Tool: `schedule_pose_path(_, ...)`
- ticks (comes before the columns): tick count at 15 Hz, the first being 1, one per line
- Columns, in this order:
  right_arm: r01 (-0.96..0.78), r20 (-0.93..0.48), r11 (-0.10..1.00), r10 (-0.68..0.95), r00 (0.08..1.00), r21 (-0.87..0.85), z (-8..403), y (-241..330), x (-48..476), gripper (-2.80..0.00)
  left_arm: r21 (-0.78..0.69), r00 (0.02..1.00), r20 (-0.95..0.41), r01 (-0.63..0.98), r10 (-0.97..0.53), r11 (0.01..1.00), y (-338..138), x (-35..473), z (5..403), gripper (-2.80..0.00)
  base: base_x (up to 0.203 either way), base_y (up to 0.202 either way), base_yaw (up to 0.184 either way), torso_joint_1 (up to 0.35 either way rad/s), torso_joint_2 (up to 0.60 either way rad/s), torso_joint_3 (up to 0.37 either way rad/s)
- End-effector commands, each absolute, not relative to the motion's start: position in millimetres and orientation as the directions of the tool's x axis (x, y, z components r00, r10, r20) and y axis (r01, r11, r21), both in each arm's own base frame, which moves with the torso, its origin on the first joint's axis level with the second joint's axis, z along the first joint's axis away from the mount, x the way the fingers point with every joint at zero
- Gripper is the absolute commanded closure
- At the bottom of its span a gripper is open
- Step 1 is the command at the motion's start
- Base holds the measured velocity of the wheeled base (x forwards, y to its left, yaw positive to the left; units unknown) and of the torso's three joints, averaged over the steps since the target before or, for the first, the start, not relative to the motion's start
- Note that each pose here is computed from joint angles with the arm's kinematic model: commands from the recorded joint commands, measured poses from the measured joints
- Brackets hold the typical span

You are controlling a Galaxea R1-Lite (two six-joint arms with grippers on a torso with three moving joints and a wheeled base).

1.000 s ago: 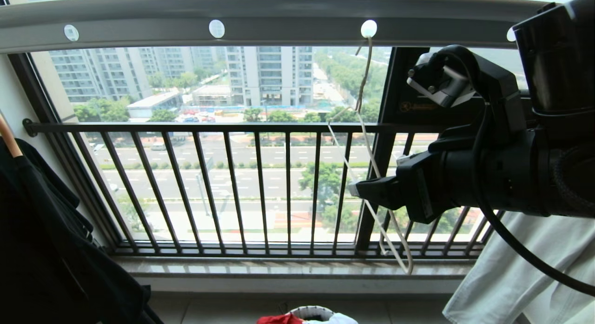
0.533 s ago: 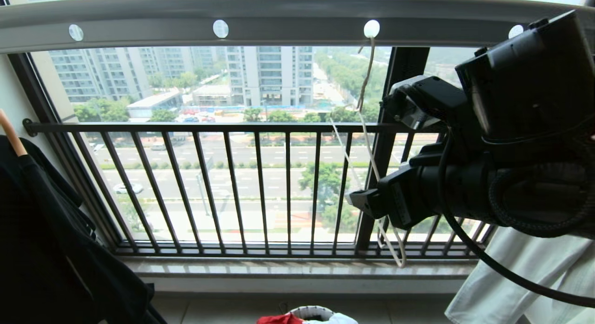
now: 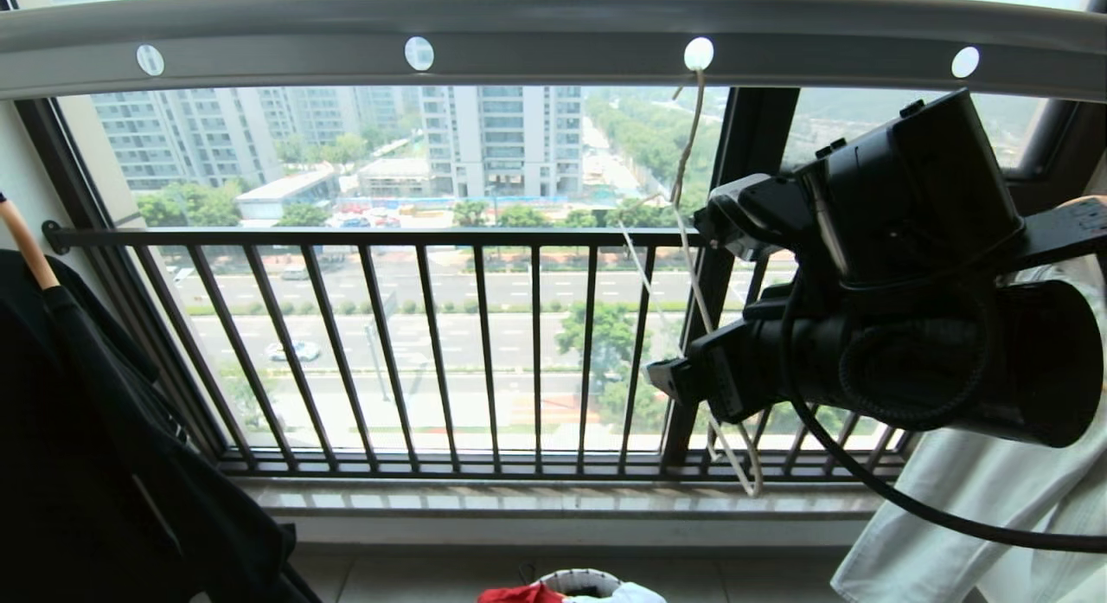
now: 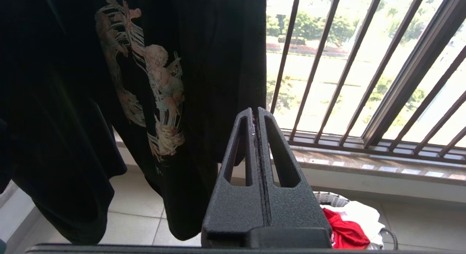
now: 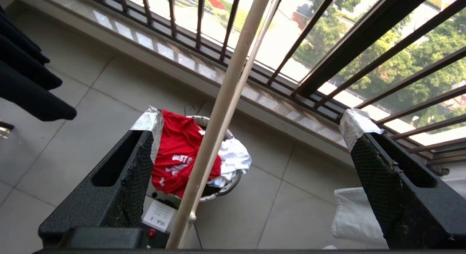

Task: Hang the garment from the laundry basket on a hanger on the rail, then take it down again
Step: Pick up the clothes rack on the clothesline

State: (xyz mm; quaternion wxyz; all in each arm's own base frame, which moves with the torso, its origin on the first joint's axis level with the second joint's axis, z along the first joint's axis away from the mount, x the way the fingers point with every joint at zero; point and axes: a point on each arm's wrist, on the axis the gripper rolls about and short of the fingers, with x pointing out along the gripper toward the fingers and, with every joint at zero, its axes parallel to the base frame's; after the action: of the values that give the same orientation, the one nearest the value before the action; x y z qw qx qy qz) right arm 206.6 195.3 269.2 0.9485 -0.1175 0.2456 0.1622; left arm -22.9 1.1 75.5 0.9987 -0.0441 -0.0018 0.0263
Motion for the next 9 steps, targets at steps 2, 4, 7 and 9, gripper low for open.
schedule_pose_path(2, -0.33, -0.516, 0.932, 0.209, 0.83, -0.153, 264.1, 190.3, 217.5, -2.8, -0.089, 0.999, 0.001, -0.052, 0.053, 0.995, 1.2, -22.9, 75.5, 0.0, 0.0, 0.0, 0.0, 0.0, 0.0, 0.0)
schedule_pose_path(4, -0.317, -0.517, 0.935, 0.195, 0.833, -0.157, 263.6, 187.0, 220.9, -2.8, -0.089, 0.999, 0.002, -0.053, 0.054, 0.995, 1.1, -22.9, 75.4, 0.0, 0.0, 0.0, 0.0, 0.0, 0.0, 0.0)
schedule_pose_path(7, -0.312, -0.516, 0.937, 0.192, 0.835, -0.157, 264.1, 185.7, 221.4, -2.8, -0.089, 0.999, 0.002, -0.053, 0.054, 0.995, 1.2, -22.9, 75.4, 0.0, 0.0, 0.0, 0.0, 0.0, 0.0, 0.0)
schedule_pose_path(9, -0.313, -0.52, 0.936, 0.19, 0.833, -0.158, 263.1, 185.6, 221.3, -2.8, -0.089, 0.999, 0.0, -0.053, 0.053, 0.995, 1.2, -22.8, 75.5, 0.0, 0.0, 0.0, 0.0, 0.0, 0.0, 0.0)
